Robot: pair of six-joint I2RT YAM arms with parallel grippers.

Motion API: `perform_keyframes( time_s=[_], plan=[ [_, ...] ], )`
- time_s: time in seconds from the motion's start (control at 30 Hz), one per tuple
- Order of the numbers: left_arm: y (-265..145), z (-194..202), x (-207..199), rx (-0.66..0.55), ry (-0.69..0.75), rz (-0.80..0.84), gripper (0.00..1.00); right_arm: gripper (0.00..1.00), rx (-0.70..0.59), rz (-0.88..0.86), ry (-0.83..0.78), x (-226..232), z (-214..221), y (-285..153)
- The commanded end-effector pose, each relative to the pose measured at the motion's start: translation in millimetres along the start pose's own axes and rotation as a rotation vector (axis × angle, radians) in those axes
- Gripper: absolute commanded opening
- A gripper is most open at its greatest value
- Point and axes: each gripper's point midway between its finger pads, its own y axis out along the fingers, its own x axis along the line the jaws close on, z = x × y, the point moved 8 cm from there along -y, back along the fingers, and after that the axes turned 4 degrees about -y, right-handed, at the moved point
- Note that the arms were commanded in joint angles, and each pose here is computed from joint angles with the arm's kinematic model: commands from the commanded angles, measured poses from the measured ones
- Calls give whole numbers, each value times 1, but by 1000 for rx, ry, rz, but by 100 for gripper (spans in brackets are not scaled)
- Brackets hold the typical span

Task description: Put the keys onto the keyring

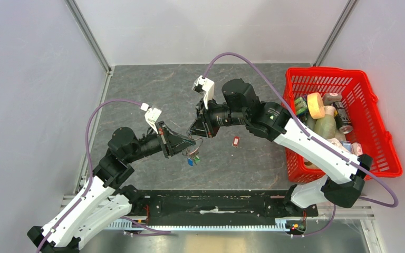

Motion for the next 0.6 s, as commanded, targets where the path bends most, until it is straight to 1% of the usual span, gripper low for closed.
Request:
perform_keyframes(
  time_s=[0.0, 0.17, 0.3, 0.57],
  plan=[
    [-3, -17, -16, -59, 70, 43, 2, 17, -44, -13, -35, 7, -15, -3],
    [-3, -17, -16, -59, 70, 43, 2, 17, -43, -9, -39, 8, -15, -3],
    [-3, -17, -16, -59, 69, 41, 2, 13, -39, -9, -41, 8, -15, -2],
    [-4, -18, -17, -63, 74, 42, 2, 16, -19, 4, -43, 7, -12, 0]
  ],
)
